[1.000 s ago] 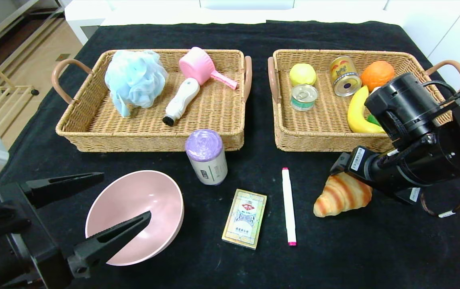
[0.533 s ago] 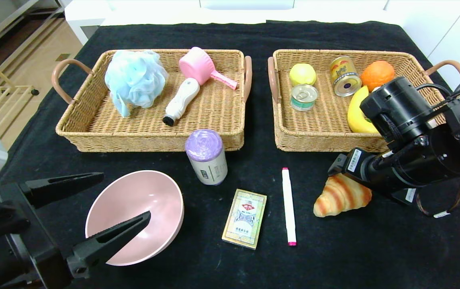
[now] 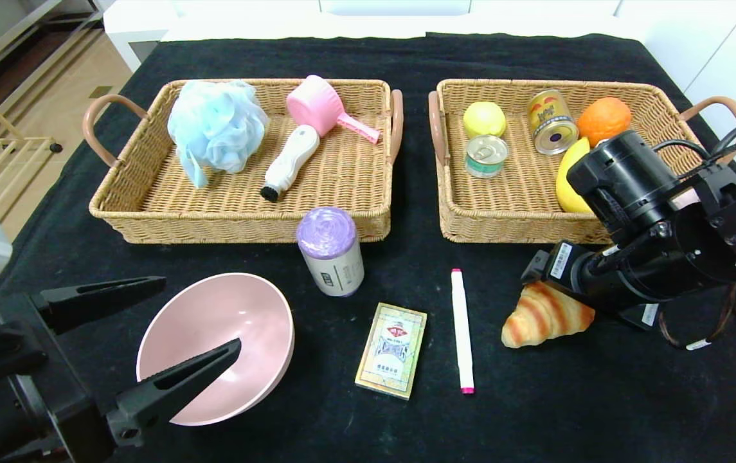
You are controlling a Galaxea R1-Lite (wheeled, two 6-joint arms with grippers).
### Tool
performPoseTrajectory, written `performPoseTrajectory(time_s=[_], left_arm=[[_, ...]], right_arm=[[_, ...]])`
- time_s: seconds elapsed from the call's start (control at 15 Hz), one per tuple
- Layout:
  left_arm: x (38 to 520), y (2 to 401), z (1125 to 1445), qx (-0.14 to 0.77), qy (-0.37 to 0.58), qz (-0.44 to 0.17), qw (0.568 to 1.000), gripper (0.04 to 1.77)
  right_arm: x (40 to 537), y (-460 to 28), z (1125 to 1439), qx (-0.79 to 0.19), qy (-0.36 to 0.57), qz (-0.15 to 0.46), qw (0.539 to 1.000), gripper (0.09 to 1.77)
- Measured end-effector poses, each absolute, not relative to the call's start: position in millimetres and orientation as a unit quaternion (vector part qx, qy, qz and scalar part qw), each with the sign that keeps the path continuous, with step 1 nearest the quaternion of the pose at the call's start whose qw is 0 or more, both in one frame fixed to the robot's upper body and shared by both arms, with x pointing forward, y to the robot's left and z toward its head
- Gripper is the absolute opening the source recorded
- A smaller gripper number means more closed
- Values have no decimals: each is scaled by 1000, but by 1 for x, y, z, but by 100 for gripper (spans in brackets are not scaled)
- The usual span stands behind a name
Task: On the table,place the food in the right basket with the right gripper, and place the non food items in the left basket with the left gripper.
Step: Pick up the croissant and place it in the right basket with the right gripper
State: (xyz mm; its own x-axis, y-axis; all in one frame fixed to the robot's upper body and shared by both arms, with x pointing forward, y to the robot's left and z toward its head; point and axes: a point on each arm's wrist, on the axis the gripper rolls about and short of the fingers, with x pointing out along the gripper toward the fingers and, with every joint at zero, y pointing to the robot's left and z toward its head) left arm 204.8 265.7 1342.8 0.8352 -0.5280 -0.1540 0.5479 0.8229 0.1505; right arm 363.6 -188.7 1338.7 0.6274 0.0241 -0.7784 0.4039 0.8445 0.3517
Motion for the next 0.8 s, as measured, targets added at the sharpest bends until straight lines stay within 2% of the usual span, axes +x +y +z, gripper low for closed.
performPoseTrajectory(time_s=[0.2, 0.33, 0.47, 0.8], left_arm=[[205, 266, 1343, 95, 54, -282, 953, 172], [205, 266, 1343, 95, 53, -282, 953, 172], [205, 266, 1343, 95, 53, -282, 953, 172], [205, 266, 1342, 95, 56, -282, 953, 172]], right_arm=[[365, -188, 1337, 256, 419, -111, 864, 171], [366, -187, 1335, 254, 421, -111, 864, 135], [367, -187, 1334, 253, 422, -112, 863, 112], [368, -186, 1333, 252, 425, -112, 862, 85]])
